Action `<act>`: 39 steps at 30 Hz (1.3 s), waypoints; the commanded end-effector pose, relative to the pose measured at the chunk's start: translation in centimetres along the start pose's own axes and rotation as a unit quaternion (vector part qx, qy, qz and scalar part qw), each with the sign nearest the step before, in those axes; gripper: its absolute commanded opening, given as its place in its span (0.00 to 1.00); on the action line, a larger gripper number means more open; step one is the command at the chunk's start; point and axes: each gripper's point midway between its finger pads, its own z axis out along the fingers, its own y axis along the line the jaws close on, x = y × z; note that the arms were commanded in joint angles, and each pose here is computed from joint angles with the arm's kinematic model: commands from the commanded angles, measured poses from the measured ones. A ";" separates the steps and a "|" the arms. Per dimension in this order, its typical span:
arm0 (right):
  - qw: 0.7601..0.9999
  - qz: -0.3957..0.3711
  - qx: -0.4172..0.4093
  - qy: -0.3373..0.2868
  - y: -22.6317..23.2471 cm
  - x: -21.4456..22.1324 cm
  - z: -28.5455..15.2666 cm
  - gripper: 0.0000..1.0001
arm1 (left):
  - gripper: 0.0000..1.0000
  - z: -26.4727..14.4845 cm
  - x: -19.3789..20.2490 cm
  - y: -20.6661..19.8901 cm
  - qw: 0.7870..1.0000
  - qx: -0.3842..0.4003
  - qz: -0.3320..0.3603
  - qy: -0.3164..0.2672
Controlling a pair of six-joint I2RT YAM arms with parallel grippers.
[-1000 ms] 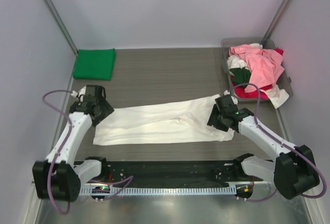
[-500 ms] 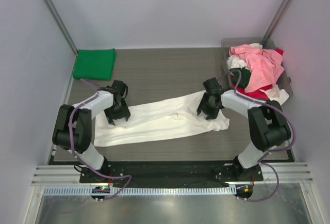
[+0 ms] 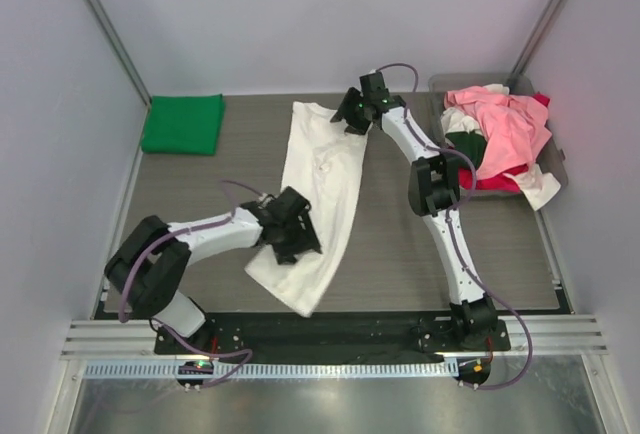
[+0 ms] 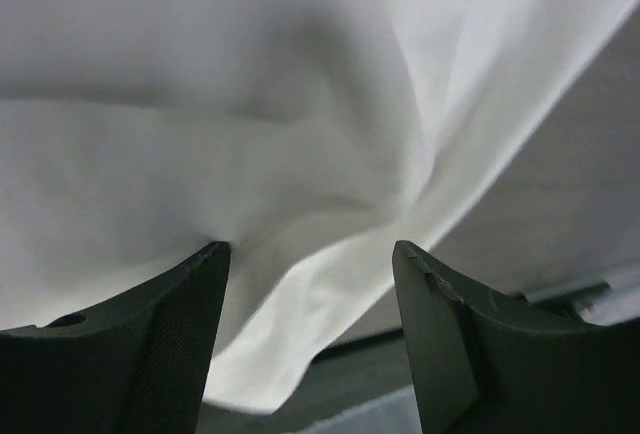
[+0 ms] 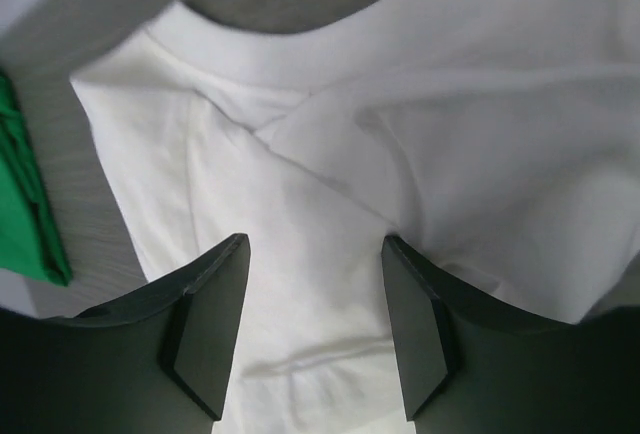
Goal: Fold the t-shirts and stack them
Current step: Fold the tshirt
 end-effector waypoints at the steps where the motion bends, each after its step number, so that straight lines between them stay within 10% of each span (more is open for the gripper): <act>1: 0.997 0.030 -0.015 0.066 -2.3 4.2 4.9 0.63 | 0.69 2.6 9.4 -3.4 0.987 0.033 -0.046 0.153; 14: 0.999 0.019 -0.034 -0.005 -1.1 1.0 3.8 0.65 | 0.69 -3.2 8.9 -3.3 0.997 -0.001 0.014 0.073; 27: 0.974 -0.039 -0.206 -0.086 12.6 -8.0 -16.4 0.84 | 0.84 -12.5 3.2 -1.0 0.992 0.004 0.076 -0.101; 39: 0.999 -0.045 0.002 0.021 -2.2 15.7 -29.8 0.74 | 0.72 -9.8 5.8 1.6 0.995 0.050 0.044 -0.075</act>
